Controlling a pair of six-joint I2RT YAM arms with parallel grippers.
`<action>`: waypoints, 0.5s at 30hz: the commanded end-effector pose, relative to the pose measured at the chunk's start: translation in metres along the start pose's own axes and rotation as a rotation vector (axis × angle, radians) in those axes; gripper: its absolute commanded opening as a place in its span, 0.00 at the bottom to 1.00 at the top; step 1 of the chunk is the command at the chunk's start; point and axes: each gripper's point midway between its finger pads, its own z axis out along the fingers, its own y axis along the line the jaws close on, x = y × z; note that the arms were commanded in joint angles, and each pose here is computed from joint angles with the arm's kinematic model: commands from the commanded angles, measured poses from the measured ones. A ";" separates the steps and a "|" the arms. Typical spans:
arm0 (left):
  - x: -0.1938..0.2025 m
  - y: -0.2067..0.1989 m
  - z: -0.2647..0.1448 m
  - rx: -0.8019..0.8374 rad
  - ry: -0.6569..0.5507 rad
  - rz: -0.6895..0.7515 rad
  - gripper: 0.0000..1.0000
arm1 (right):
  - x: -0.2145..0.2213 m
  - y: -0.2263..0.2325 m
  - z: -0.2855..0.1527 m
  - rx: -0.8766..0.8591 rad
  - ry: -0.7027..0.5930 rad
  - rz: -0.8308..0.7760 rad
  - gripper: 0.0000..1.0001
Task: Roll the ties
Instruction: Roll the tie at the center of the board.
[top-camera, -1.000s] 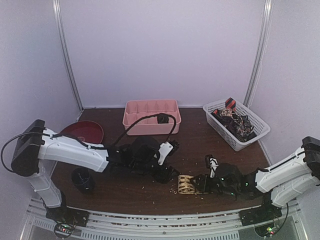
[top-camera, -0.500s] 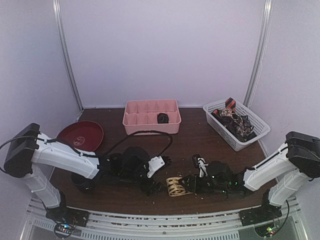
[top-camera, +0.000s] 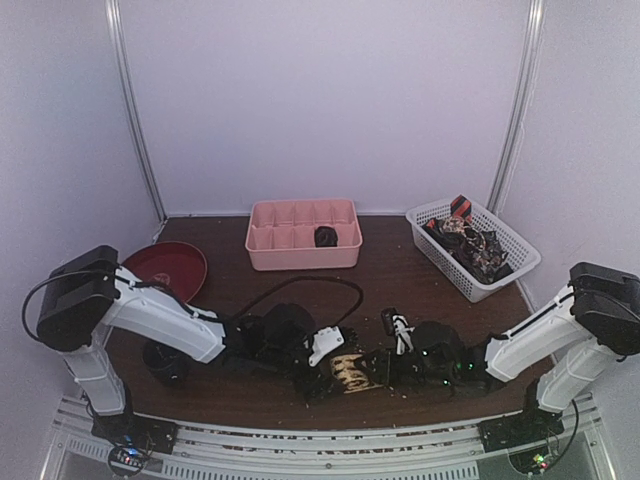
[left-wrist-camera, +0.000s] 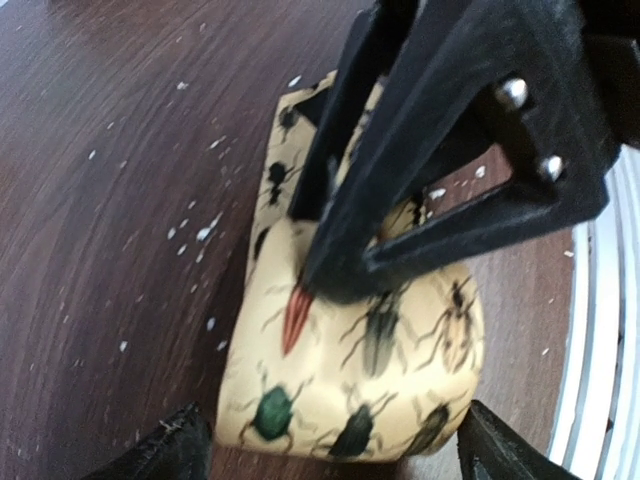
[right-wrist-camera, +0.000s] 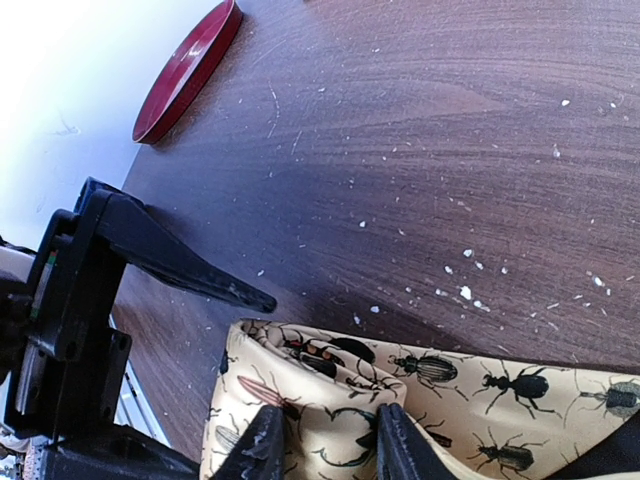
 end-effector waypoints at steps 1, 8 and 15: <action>-0.032 -0.015 0.006 0.089 -0.112 0.066 0.85 | 0.004 -0.002 -0.002 0.009 0.007 -0.017 0.33; -0.028 -0.017 0.015 0.105 -0.102 0.088 0.85 | 0.002 -0.004 -0.005 0.017 -0.006 -0.023 0.32; -0.026 -0.006 0.023 0.043 -0.078 0.100 0.67 | -0.001 -0.002 -0.009 0.031 -0.001 -0.022 0.34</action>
